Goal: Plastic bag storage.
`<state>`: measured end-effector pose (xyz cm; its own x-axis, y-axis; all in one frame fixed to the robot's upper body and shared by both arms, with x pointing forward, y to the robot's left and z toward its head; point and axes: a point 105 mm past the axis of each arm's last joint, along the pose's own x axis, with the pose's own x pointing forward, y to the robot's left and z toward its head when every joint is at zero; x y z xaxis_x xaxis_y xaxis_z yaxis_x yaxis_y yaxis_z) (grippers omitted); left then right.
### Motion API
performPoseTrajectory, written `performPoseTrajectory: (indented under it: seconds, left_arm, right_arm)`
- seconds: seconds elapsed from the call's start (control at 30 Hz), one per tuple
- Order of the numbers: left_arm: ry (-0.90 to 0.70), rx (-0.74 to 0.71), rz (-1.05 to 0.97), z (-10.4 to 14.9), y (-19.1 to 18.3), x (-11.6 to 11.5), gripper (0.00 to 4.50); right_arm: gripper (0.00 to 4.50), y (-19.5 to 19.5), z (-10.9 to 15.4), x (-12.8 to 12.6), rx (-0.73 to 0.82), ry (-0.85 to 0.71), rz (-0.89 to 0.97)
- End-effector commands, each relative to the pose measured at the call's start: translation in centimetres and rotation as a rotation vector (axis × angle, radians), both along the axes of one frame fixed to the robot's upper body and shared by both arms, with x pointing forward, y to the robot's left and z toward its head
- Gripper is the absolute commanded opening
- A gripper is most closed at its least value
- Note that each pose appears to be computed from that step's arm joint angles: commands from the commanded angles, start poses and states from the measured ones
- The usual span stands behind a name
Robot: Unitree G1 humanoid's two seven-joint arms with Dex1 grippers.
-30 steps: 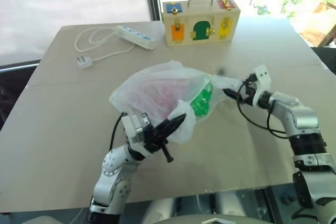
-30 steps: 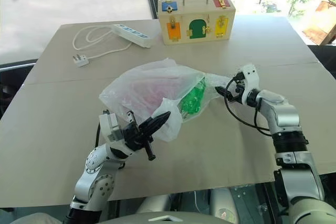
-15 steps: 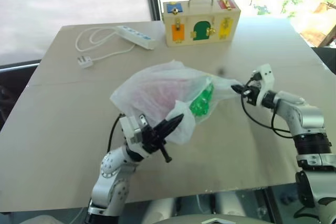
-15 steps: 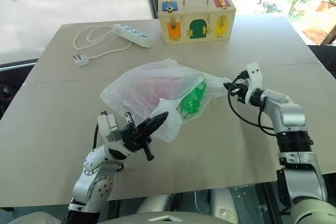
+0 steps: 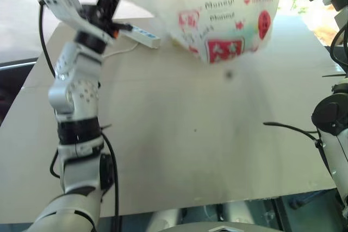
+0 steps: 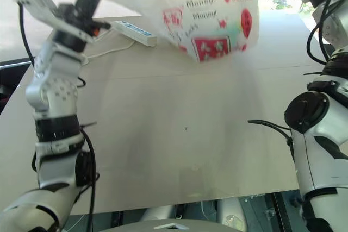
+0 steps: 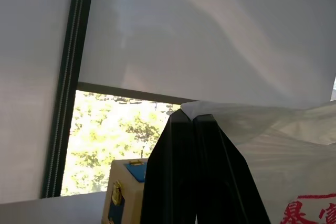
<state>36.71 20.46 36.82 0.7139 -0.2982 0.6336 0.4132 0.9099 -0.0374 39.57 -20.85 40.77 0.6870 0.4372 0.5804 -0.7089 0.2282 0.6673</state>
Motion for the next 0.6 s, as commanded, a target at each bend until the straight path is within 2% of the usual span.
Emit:
performPoseTrajectory:
  seconds: [0.03, 0.2, 0.3, 0.4, 0.43, 0.5, 0.57, 0.6]
  left_arm:
    - [-0.034, 0.000, 0.110, 1.5, 2.8, 0.2, 0.00]
    - [0.031, 0.075, 0.135, -0.9, 2.0, 1.6, 0.00]
    - [0.049, 0.097, 0.131, -2.2, 1.6, 1.6, 0.00]
    - [0.100, 0.123, 0.130, -4.1, 2.0, 1.7, 0.00]
    - [0.104, 0.129, 0.064, -4.9, 1.5, 1.2, 0.39]
    - [0.106, 0.151, -0.052, -6.2, 0.5, 0.0, 0.82]
    - [0.124, 0.157, -0.105, -7.4, 0.1, -1.1, 1.76]
    - [0.134, 0.153, -0.120, -7.9, 0.1, -1.6, 2.08]
  right_arm:
    - [0.07, -1.5, 2.7, -2.0, -0.020, -0.129, -0.069]
    - [0.07, -1.3, 0.5, -1.2, -0.074, -0.075, -0.100]
    - [0.07, -1.2, -0.4, -1.4, -0.100, -0.071, -0.102]
    - [0.07, -0.2, -2.6, -1.9, -0.256, -0.064, -0.096]
    - [0.66, 0.0, -3.8, -2.1, -0.333, -0.057, -0.100]
    - [1.34, 0.2, -5.6, -2.8, -0.428, -0.054, -0.078]
    - [2.31, 0.2, -7.0, -4.4, -0.506, -0.094, -0.031]
    - [2.65, 0.0, -7.8, -5.2, -0.548, -0.106, -0.010]
